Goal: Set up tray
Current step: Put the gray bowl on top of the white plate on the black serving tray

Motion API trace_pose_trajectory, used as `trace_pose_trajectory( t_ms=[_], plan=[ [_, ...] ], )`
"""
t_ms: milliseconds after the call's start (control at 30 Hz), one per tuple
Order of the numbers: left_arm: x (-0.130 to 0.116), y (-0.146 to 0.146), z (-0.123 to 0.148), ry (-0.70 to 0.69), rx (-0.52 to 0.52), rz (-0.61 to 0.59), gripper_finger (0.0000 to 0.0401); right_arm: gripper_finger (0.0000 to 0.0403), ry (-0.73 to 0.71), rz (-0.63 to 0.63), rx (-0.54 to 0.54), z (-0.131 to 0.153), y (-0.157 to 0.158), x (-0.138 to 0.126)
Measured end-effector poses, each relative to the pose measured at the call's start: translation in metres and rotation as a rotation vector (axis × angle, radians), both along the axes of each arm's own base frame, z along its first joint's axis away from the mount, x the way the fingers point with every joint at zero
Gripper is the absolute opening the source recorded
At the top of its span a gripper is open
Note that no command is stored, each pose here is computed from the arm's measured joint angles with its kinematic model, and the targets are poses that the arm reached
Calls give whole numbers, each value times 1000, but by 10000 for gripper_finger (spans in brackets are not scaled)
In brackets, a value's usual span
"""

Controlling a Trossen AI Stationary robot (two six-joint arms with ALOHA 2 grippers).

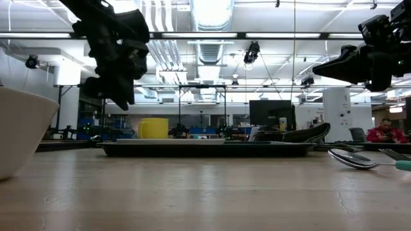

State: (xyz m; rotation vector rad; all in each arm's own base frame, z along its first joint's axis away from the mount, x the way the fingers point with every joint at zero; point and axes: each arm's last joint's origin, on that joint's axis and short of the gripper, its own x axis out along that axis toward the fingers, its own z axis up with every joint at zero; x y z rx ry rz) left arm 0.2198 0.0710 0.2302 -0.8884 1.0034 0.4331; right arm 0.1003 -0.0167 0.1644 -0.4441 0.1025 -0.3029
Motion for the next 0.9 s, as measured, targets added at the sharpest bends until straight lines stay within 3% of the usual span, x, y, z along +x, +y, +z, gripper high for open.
trace_pose_trajectory(
  t_ms=[267,900],
  plan=[
    [8,-33,6,10,-8,-139,95,68,0,0,-1,0,0,0],
    [16,-89,39,-7,-34,-316,95,68,0,0,0,0,0,0]
  ],
)
